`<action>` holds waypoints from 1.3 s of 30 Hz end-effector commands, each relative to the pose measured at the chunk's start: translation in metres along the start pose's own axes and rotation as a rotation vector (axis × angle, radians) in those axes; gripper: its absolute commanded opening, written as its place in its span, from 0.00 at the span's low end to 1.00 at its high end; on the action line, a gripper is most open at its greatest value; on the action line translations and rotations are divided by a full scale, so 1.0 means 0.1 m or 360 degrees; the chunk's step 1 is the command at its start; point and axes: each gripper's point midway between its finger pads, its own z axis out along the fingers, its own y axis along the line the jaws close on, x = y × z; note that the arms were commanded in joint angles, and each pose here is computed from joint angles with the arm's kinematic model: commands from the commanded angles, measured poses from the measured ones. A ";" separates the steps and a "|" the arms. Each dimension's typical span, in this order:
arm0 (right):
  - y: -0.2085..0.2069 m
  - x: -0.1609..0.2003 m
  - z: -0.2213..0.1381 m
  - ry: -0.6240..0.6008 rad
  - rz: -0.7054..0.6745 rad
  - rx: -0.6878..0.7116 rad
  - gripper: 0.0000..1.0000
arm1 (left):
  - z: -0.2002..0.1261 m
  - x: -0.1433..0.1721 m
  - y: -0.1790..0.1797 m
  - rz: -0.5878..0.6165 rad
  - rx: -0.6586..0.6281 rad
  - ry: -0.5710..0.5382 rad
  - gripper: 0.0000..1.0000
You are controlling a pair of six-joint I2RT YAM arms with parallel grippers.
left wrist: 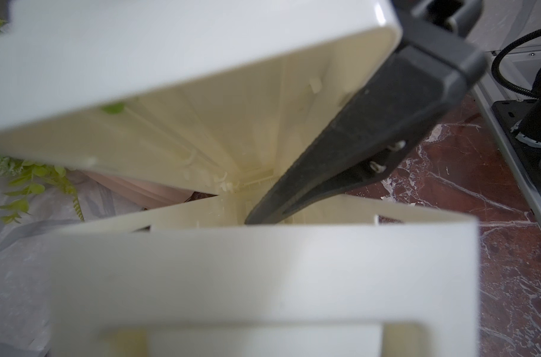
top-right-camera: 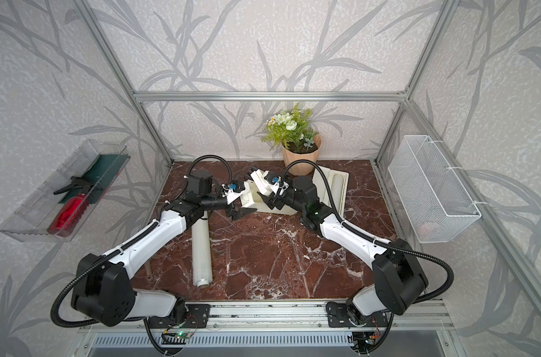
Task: Put plastic wrap rolls into dispensers
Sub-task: Open the lid of the plastic wrap cutting box.
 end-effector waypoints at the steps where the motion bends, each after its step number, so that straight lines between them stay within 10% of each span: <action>1: 0.05 0.08 -0.02 0.0017 -0.0003 0.0043 0.75 | 0.07 0.14 -0.05 -0.0066 0.0047 0.0065 0.00; 9: 0.05 -0.06 0.06 -0.0095 -0.0153 0.0182 0.41 | -0.07 0.11 0.15 -0.0157 -0.0109 0.0014 0.00; 26: -0.26 -0.70 0.72 -0.0407 -0.0765 0.0492 0.20 | -0.59 0.51 0.28 -0.0360 -0.0469 0.0199 0.00; 39: -0.61 -0.79 0.74 -0.0401 -0.0709 0.0820 0.01 | -0.64 0.75 0.22 -0.0404 -0.0446 0.0217 0.00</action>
